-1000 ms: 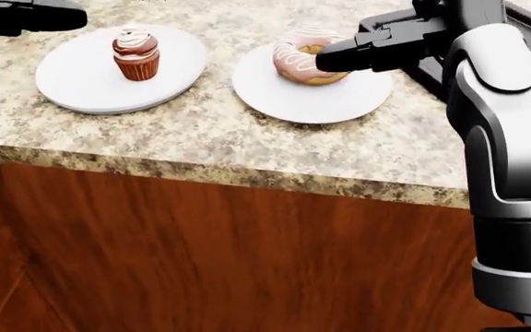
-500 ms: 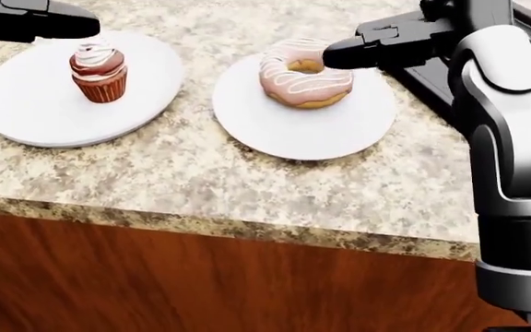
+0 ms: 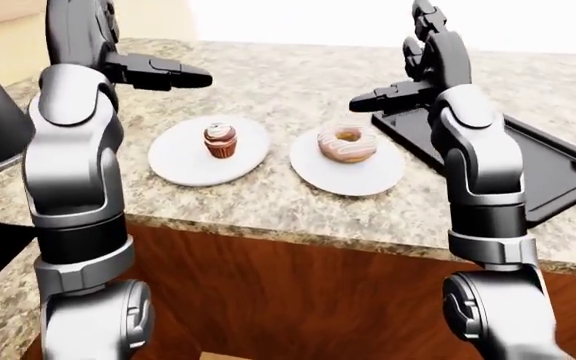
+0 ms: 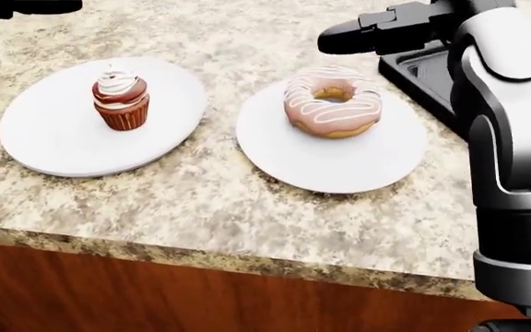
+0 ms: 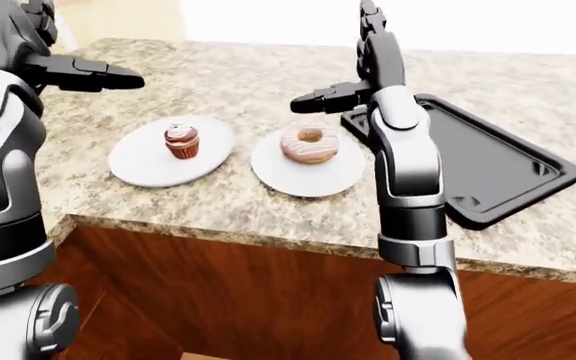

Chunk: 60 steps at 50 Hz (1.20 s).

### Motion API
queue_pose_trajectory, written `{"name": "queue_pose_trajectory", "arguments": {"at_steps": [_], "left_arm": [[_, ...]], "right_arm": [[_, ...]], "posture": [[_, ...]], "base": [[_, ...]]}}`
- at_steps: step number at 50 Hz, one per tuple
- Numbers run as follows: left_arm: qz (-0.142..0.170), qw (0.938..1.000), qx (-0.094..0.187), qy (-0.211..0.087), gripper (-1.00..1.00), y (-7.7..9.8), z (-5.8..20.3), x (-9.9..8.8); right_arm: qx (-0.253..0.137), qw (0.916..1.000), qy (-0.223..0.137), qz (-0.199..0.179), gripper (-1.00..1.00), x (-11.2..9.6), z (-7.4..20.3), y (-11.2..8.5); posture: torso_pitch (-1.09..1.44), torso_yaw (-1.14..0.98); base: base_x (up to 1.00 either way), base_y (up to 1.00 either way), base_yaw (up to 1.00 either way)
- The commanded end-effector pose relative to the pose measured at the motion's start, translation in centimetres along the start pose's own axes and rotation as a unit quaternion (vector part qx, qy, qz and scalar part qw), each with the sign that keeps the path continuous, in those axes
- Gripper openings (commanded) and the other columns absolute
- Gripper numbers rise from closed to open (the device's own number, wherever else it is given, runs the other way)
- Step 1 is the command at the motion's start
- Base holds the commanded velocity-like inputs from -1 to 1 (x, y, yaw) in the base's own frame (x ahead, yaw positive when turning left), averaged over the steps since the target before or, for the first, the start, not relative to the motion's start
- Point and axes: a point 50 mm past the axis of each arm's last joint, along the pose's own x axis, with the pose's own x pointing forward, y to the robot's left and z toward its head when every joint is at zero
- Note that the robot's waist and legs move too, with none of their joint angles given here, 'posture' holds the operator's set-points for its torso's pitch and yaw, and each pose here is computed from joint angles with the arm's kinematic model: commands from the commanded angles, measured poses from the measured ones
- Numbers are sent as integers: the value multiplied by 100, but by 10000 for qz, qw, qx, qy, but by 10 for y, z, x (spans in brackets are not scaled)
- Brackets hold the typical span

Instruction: Move the dessert items from the plate to the tray.

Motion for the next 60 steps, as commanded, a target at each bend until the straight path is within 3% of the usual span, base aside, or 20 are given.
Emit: {"name": "queue_pose_trajectory", "arguments": {"at_steps": [1,11,20,26,60], "left_arm": [[12,9999,3,-126,100,1,6,1],[-10,9999,-18,-111,100,1,7,1],[-12,9999,-7,-114,100,1,7,0],[-14,9999,0,-116,100,1,7,1],[-41,9999,69,-113,100,0,6,0]], "right_arm": [[-44,9999,-141,-89,100,0,7,-2],[-251,9994,118,-212,100,4,2,-3],[-184,9998,52,-52,100,2,3,-1],[-219,9995,132,-164,100,3,0,-3],[-237,9994,237,3,100,3,-5,1]], "posture": [[0,0],[0,0],[0,0],[0,0],[0,0]], "base": [[0,0,0],[0,0,0],[8,0,0],[12,0,0],[4,0,0]]}}
